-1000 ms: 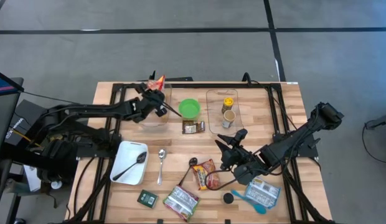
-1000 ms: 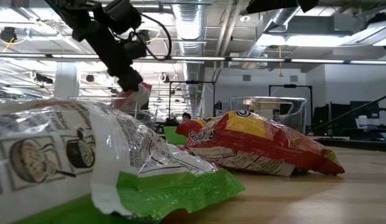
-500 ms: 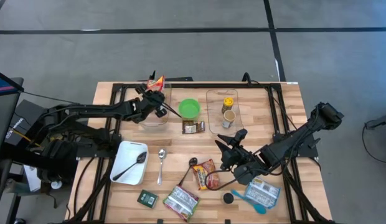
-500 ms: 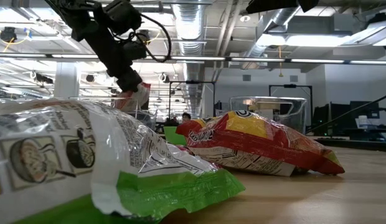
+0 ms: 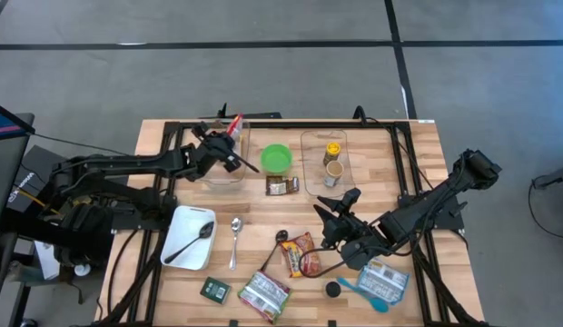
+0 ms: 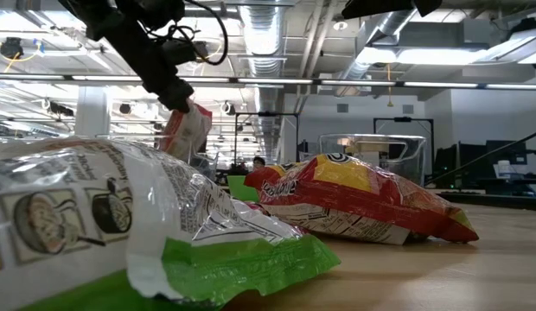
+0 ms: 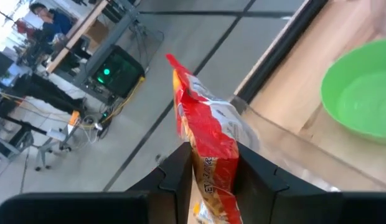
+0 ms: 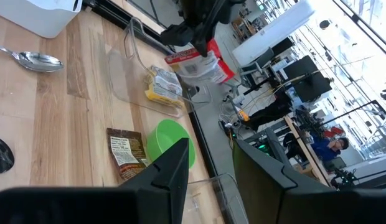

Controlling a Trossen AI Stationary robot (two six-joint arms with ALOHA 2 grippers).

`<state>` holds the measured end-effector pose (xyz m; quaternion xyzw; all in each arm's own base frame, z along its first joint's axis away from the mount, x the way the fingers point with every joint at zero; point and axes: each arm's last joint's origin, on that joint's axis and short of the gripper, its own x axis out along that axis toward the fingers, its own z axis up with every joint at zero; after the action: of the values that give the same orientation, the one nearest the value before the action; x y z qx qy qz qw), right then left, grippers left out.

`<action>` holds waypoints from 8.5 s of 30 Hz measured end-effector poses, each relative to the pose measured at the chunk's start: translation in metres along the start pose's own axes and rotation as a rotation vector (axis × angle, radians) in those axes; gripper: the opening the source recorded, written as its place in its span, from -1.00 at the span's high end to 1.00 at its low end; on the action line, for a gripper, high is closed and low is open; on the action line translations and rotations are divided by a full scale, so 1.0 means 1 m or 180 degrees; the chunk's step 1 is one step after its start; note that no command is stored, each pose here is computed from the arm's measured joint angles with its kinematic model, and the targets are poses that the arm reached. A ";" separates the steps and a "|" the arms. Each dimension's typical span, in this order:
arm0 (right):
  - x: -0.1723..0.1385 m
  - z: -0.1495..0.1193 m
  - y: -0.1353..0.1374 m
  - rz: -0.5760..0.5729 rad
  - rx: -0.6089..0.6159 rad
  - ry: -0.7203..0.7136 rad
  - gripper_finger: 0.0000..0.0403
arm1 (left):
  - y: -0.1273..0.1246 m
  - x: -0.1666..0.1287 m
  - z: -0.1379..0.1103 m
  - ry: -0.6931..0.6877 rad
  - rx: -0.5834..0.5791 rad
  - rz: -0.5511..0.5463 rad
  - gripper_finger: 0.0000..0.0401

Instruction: Pick & Place Food Item

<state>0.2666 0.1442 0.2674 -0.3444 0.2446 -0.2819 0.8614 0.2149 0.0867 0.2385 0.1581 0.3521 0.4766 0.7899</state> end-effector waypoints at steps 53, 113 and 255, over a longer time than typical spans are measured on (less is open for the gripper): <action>0.000 0.000 0.000 0.0009 0.0131 0.0001 0.41 | -0.019 0.035 -0.020 0.0568 0.0195 -0.0218 0.54; 0.005 -0.001 -0.002 -0.0029 0.0140 0.0044 0.41 | -0.010 -0.008 0.015 -0.0403 -0.1289 -0.1784 0.70; 0.025 -0.004 -0.011 -0.0180 0.0278 0.0205 0.41 | -0.218 -0.194 -0.085 0.0129 0.0399 -0.4386 0.21</action>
<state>0.2786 0.1194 0.2671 -0.3040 0.2499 -0.3275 0.8590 0.2371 -0.1964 0.1295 -0.0652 0.4138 -0.1523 0.8952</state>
